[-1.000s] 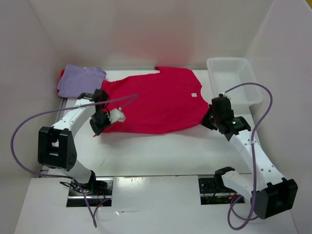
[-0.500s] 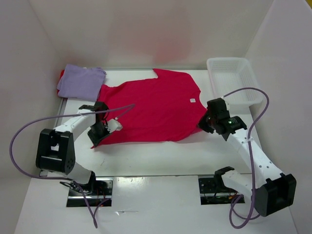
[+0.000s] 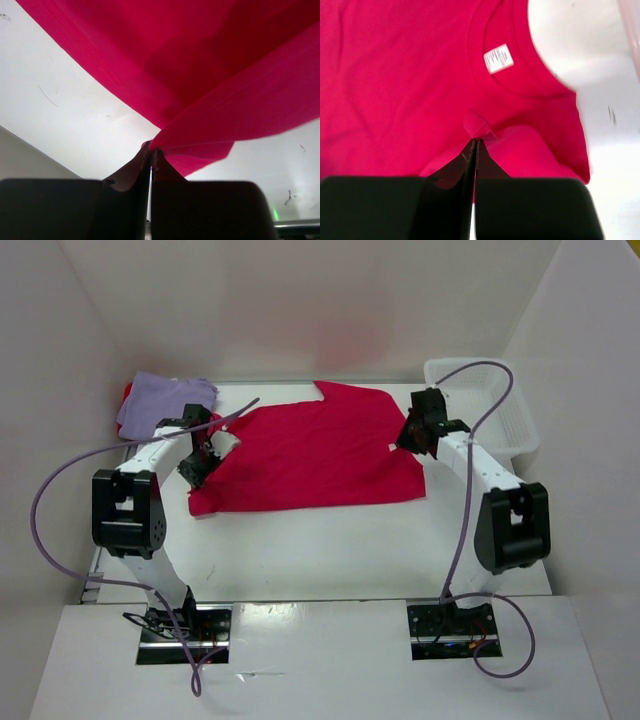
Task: Fold and stack the t-shirts
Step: Fold the flattened tshirt in 1/3 of the way
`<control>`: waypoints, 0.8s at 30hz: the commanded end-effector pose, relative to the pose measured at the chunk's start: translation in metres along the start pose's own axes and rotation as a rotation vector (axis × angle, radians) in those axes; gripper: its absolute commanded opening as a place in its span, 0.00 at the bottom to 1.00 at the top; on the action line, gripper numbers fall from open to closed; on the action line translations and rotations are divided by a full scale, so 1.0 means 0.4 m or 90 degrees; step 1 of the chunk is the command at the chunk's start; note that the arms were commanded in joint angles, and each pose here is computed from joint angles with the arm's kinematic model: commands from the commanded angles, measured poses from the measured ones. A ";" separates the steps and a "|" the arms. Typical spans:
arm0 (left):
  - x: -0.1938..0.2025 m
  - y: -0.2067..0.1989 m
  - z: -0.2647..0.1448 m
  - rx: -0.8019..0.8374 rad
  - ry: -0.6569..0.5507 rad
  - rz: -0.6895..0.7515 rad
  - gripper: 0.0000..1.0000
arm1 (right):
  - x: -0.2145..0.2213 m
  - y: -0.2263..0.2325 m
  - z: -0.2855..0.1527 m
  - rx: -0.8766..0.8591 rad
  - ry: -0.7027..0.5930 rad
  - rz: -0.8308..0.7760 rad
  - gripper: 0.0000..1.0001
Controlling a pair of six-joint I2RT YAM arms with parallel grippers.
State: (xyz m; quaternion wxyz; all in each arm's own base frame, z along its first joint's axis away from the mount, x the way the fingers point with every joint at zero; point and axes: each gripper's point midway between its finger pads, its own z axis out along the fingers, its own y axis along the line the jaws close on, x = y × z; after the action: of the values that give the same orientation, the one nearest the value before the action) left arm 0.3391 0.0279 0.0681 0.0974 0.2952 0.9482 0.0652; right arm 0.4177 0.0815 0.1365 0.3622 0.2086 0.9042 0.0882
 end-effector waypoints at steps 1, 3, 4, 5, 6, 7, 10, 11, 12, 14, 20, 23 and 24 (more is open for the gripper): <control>-0.014 0.045 0.017 -0.044 0.014 -0.025 0.00 | -0.083 0.025 0.066 -0.008 -0.050 -0.044 0.00; -0.034 0.059 0.021 -0.055 0.016 -0.014 0.00 | -0.100 0.039 0.089 -0.011 -0.055 -0.043 0.00; -0.039 0.070 0.014 -0.067 0.015 -0.015 0.00 | -0.096 0.034 0.111 -0.001 -0.050 -0.044 0.00; -0.045 0.078 0.022 -0.073 0.017 -0.015 0.00 | -0.100 0.021 0.124 0.005 -0.050 -0.039 0.00; -0.048 0.095 0.026 -0.090 0.023 -0.008 0.00 | -0.114 0.012 0.130 0.009 -0.054 -0.034 0.00; -0.052 0.092 0.023 -0.098 0.027 -0.001 0.00 | -0.125 0.014 0.133 0.013 -0.060 -0.039 0.00; -0.050 0.110 0.037 -0.127 0.048 0.017 0.00 | -0.156 0.000 0.152 0.023 -0.074 -0.042 0.00; -0.046 0.111 0.044 -0.129 0.057 0.019 0.00 | -0.156 0.001 0.162 0.024 -0.072 -0.042 0.00; -0.043 0.109 0.050 -0.128 0.058 0.025 0.00 | -0.161 0.003 0.166 0.024 -0.073 -0.050 0.00; -0.026 0.101 0.067 -0.133 0.080 0.039 0.00 | -0.178 0.013 0.177 0.021 -0.079 -0.056 0.00; -0.022 0.099 0.084 -0.145 0.088 0.045 0.00 | -0.198 0.039 0.216 0.015 -0.066 -0.063 0.00; -0.035 0.106 0.084 -0.148 0.083 0.044 0.01 | -0.184 0.041 0.246 0.013 -0.044 -0.078 0.00; -0.032 0.103 0.094 -0.144 0.090 0.045 0.02 | -0.179 0.053 0.252 -0.004 -0.035 -0.085 0.00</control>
State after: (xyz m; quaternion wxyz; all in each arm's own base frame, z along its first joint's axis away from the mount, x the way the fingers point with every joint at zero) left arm 0.3744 0.0540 0.0424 0.0640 0.3034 0.9332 0.1814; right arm 0.5269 0.0677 0.1097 0.3834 0.1704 0.9060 0.0562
